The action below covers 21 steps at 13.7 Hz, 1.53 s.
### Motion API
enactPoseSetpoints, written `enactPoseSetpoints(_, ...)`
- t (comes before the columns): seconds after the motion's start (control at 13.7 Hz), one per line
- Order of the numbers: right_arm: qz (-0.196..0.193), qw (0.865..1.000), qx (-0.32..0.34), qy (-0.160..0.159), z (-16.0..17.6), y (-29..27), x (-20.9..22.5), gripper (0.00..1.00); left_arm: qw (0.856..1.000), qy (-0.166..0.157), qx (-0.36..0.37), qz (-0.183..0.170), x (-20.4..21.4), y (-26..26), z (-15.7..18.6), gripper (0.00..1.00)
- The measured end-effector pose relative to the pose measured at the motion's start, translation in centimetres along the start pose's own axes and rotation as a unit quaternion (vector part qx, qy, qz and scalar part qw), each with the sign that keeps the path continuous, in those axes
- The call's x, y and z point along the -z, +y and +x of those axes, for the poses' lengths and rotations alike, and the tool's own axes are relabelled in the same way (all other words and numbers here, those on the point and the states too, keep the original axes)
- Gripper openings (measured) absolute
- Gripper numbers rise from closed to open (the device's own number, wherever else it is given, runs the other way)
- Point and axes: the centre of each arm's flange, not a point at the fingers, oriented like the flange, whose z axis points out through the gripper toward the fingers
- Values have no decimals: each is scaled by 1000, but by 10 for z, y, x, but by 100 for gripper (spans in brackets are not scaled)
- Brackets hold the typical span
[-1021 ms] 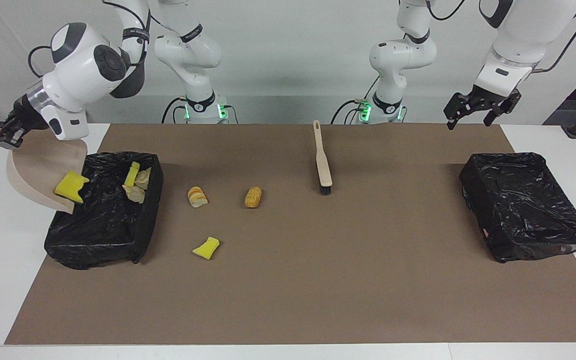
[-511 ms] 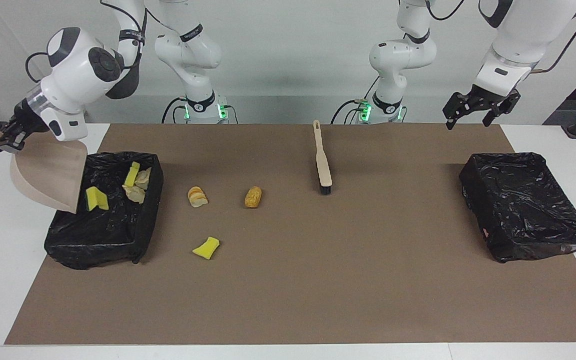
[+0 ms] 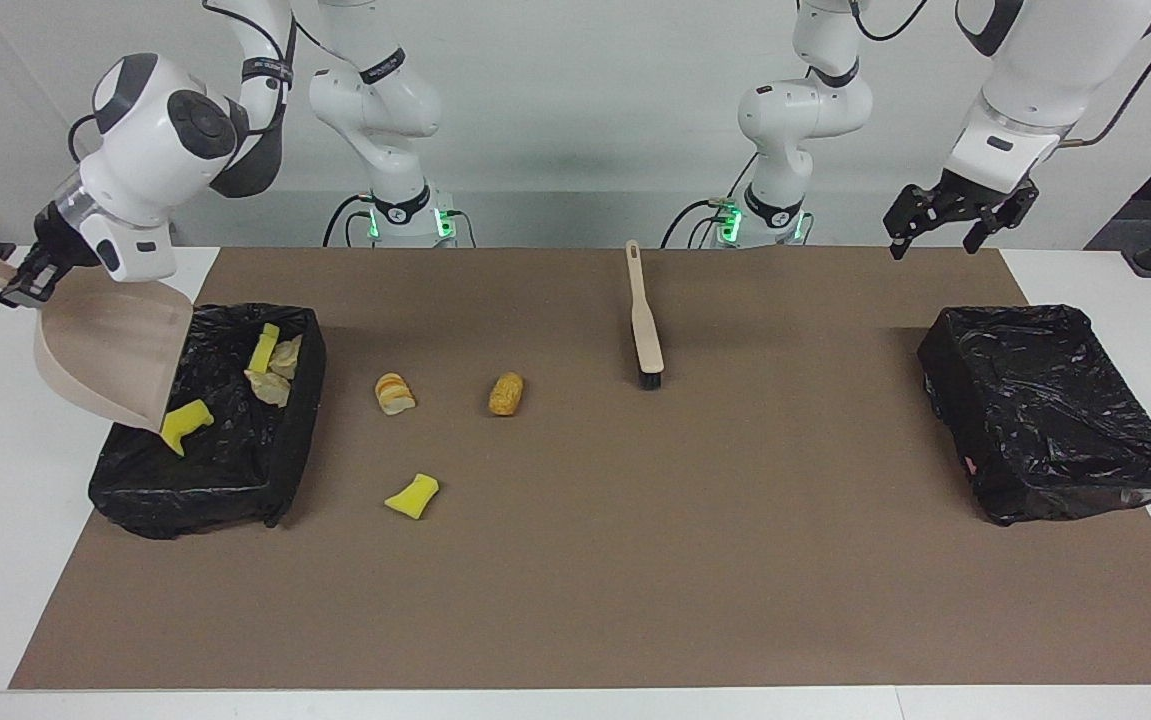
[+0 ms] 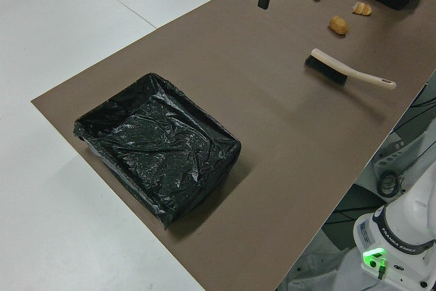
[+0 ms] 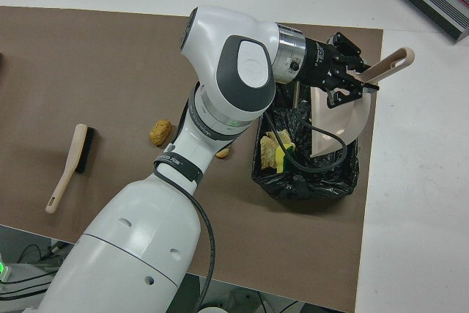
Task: Sweep and dump trash in bin
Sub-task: 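Bring the empty dustpan back and set it on the table with the right gripper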
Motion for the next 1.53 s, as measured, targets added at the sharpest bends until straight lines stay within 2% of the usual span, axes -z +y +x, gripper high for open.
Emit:
enactPoseSetpoints(0.22,1,996,-53,78,7,12,11,32,1000,0,-1,0,0,0,0,100)
enactPoseSetpoints(0.36,-10,989,-93,111,29,29,34,32,1000,0,-1,0,0,0,0,100)
enactPoseSetpoints(0.51,-21,978,-135,154,59,47,68,32,1000,0,-1,0,0,0,0,100)
enactPoseSetpoints(0.66,-13,962,-188,200,88,59,104,32,1000,0,-1,0,0,0,0,100)
enactPoseSetpoints(0.73,-4,953,-214,214,105,62,124,32,1000,0,-1,0,0,0,0,100)
enactPoseSetpoints(0.88,23,940,-261,220,152,66,168,32,1000,0,-1,0,0,0,0,100)
enactPoseSetpoints(0.95,43,928,-295,222,179,67,194,32,1000,0,-1,0,0,0,0,100)
enactPoseSetpoints(1.09,88,901,-356,233,227,70,239,32,1000,0,-1,0,0,0,0,100)
enactPoseSetpoints(1.17,115,879,-394,243,250,72,259,32,1000,0,-1,0,0,0,0,100)
enactPoseSetpoints(1.39,210,796,-497,275,282,81,289,32,1000,-3,-1,0,-1,0,0,100)
enactPoseSetpoints(1.53,252,745,-557,266,299,85,307,32,1000,-4,-2,0,-1,1,-1,100)
